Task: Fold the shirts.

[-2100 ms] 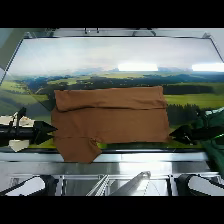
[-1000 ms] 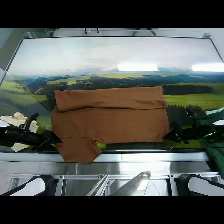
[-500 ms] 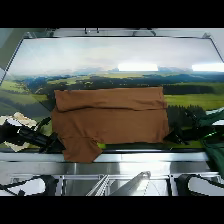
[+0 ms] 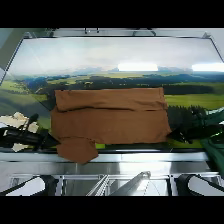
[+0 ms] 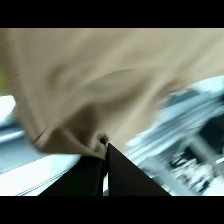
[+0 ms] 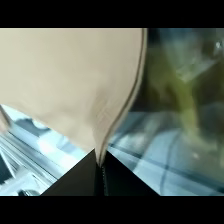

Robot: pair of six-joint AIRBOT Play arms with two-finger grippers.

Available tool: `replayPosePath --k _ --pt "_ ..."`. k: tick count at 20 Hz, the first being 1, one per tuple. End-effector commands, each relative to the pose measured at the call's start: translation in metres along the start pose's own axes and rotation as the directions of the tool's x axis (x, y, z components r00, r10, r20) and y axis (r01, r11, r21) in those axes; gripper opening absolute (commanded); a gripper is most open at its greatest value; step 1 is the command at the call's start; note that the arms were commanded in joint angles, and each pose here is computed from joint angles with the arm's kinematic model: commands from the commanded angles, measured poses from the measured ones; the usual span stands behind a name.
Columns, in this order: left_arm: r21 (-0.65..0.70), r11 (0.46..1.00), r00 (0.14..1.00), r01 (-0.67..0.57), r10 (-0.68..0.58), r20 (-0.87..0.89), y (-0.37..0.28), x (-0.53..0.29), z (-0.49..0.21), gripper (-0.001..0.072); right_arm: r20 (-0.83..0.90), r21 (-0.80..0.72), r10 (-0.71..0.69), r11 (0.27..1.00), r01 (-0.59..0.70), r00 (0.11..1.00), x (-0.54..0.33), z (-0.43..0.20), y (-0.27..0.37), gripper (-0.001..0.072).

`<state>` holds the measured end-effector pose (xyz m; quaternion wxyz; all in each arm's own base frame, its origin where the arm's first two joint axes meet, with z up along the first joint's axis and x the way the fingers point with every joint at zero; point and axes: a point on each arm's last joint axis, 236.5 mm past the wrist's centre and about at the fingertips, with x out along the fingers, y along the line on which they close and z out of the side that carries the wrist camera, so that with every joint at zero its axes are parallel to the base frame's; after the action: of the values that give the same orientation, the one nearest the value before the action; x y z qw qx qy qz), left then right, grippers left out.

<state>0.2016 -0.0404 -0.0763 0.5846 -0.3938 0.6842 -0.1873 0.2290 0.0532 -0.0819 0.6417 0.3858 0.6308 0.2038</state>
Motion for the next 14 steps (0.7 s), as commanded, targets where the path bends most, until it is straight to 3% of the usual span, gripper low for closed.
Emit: replayPosePath --k 1,3,6,14 --pt "0.133 0.960 0.954 0.246 -0.264 0.143 -0.067 -0.038 0.023 0.0026 0.086 -0.067 0.102 0.993 -0.096 0.991 -0.020 0.019 0.035 0.0017" --pt "0.218 0.929 0.932 0.299 -0.334 0.143 -0.098 -0.057 0.029 0.0026 0.154 -0.110 0.160 0.983 -0.145 0.975 -0.036 0.042 0.058 0.0017" --pt "0.306 0.916 0.941 0.260 -0.311 0.131 -0.116 -0.070 0.050 0.0027 0.292 -0.157 0.205 0.974 -0.165 0.934 -0.056 0.082 0.077 0.0017" --pt "0.280 0.931 0.959 0.235 -0.269 0.088 -0.108 -0.062 0.158 0.0026 0.478 -0.187 0.188 0.976 -0.109 0.858 -0.024 0.171 0.063 0.0017"
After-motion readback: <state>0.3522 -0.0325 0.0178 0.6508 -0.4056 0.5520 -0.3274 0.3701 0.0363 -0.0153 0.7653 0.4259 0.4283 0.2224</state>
